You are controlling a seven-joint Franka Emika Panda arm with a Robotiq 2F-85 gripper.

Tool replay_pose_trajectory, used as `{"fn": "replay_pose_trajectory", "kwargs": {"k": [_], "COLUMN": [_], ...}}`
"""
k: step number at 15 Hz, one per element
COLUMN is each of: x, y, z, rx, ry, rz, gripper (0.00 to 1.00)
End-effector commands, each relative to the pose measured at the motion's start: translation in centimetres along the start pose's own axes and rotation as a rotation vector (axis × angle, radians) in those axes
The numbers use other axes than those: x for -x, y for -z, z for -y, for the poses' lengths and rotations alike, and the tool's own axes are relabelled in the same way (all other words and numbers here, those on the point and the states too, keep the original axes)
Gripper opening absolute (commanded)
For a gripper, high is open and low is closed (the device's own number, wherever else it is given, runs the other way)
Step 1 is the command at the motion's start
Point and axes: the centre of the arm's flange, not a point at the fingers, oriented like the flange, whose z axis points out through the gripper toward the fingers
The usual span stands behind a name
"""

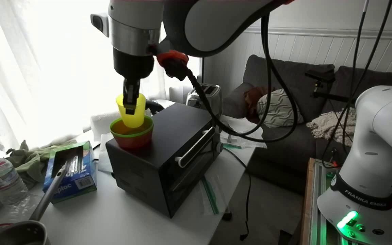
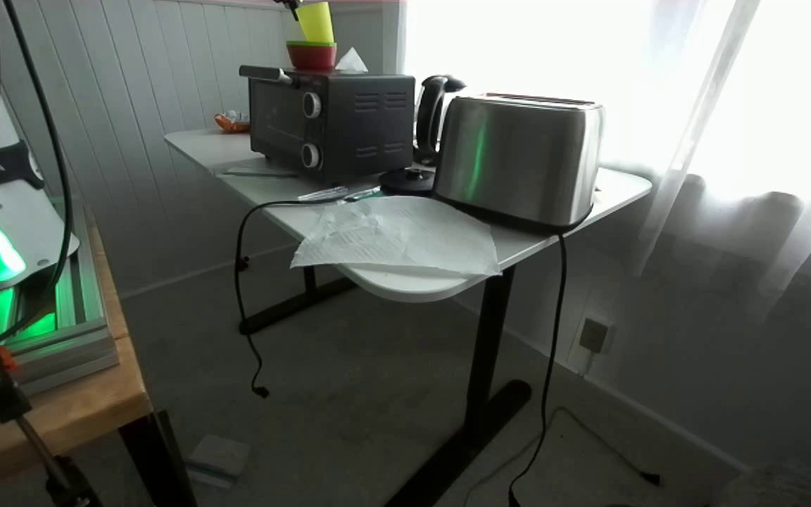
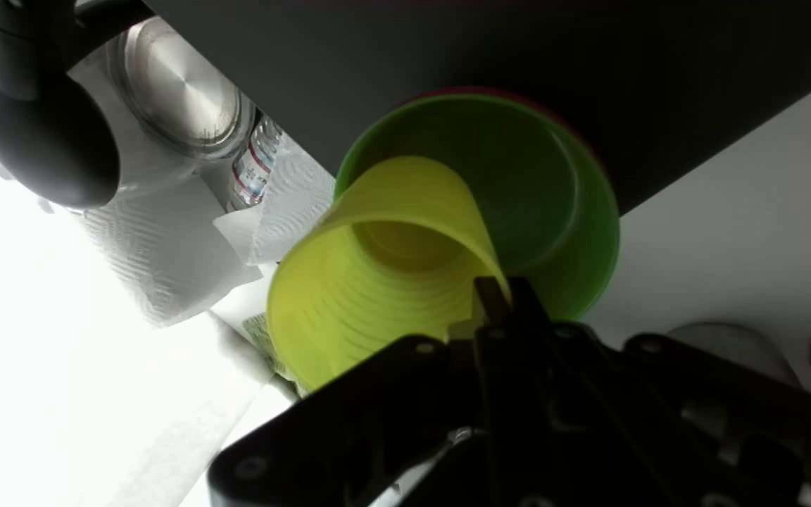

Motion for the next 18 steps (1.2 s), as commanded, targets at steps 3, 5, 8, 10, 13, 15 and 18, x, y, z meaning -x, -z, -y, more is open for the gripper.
{"fn": "replay_pose_trajectory", "kwargs": {"k": [3,5,8,10,13,15,18], "x": [0.9,1.3,1.9,2.3,2.4,2.4,2.7], "y": [4.5,5.2,4.9,4.0,2.1,0.6,-1.5], "z": [-2.3,-3.5,-5.7,-7.3,-9.2,-10.2,-11.5], "rx": [0.078,0.113,0.156,0.186,0.18,0.152,0.115], "ry": [0.022,-0.006,-0.027,-0.038,-0.043,-0.044,-0.046], "rz": [-0.016,-0.006,0.039,0.073,0.117,0.149,0.199], "gripper": [0.03,0.02,0.03,0.02,0.03,0.03,0.03]}}
